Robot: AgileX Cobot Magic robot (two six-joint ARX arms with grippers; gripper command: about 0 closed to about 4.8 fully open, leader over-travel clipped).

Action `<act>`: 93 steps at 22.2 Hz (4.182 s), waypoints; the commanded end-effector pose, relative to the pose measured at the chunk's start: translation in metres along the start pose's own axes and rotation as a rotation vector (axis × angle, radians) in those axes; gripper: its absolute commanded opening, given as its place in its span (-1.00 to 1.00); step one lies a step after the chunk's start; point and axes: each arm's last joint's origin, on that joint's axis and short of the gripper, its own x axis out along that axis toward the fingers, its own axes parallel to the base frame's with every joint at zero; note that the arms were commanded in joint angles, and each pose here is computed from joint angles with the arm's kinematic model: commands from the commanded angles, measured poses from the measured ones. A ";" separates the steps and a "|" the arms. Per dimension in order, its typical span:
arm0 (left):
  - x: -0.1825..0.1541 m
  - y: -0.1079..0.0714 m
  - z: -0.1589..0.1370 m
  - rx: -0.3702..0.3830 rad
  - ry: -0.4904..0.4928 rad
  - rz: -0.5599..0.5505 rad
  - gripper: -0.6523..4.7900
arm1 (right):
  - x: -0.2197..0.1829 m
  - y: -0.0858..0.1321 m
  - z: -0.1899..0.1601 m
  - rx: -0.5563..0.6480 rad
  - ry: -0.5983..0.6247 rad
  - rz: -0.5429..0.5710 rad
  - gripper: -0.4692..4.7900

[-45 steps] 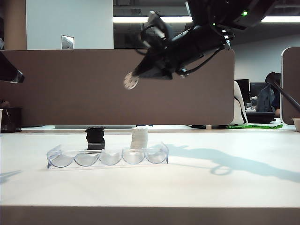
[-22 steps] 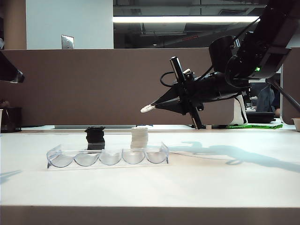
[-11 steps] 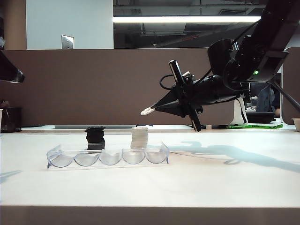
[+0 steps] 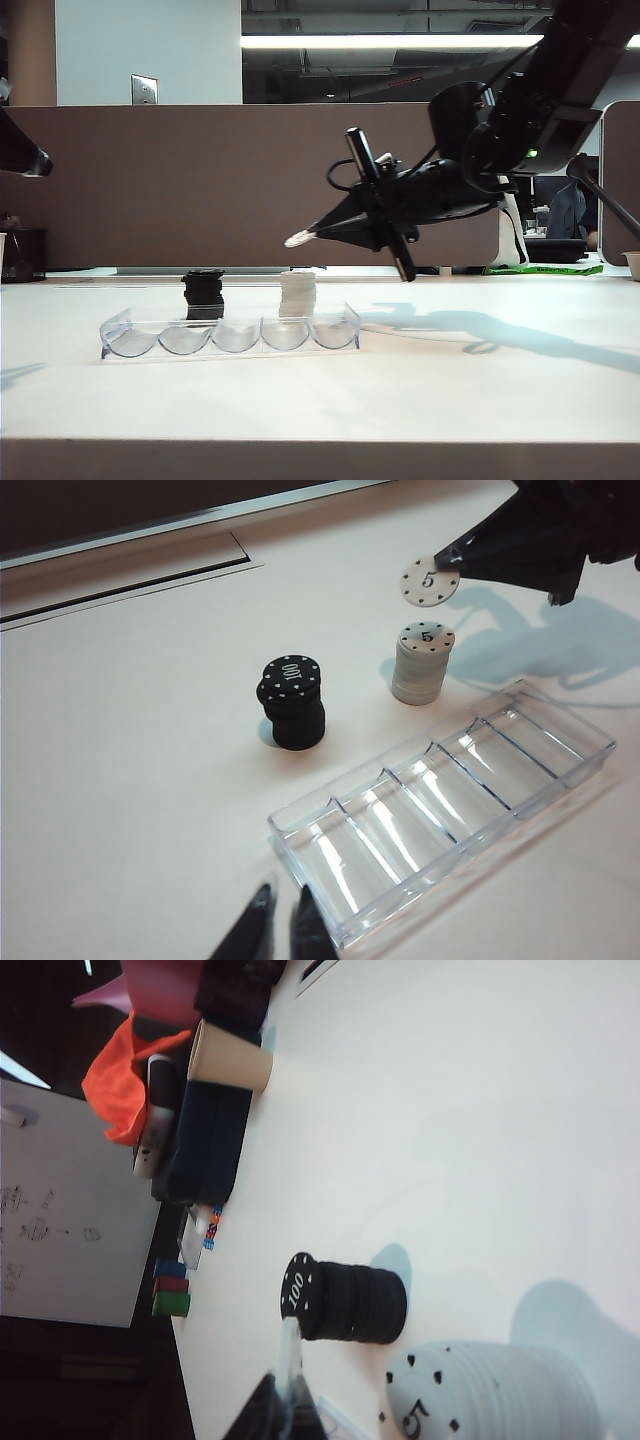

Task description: Pick up the chip in the box and place it on the pile of chips with the same color.

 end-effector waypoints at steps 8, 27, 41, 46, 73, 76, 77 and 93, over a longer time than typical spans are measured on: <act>0.000 0.000 0.003 -0.004 -0.019 -0.003 -0.65 | 0.002 -0.004 -0.001 0.025 -0.045 -0.063 -0.83; 0.000 0.000 0.003 -0.004 -0.019 -0.002 -0.65 | 0.003 -0.005 -0.005 0.043 0.025 -0.035 -0.83; 0.000 0.000 0.003 -0.004 -0.019 -0.002 -0.65 | 0.003 -0.009 -0.005 0.036 0.002 -0.087 -0.83; 0.000 0.000 0.003 -0.004 -0.019 -0.002 -0.65 | 0.006 -0.007 -0.009 0.031 0.010 -0.083 -0.83; 0.000 0.000 0.002 -0.022 -0.018 -0.003 -0.65 | 0.011 -0.002 -0.012 -0.010 0.009 -0.069 -0.61; 0.000 0.000 0.002 -0.022 -0.018 -0.003 -0.65 | 0.010 -0.001 -0.009 -0.029 -0.008 -0.055 -0.61; 0.000 0.000 0.002 -0.022 -0.018 -0.003 -0.65 | 0.009 -0.002 -0.007 -0.028 -0.014 -0.057 -0.61; 0.000 0.001 0.003 -0.019 -0.018 0.014 -0.67 | -0.017 -0.002 0.021 -0.277 -0.109 0.022 -0.86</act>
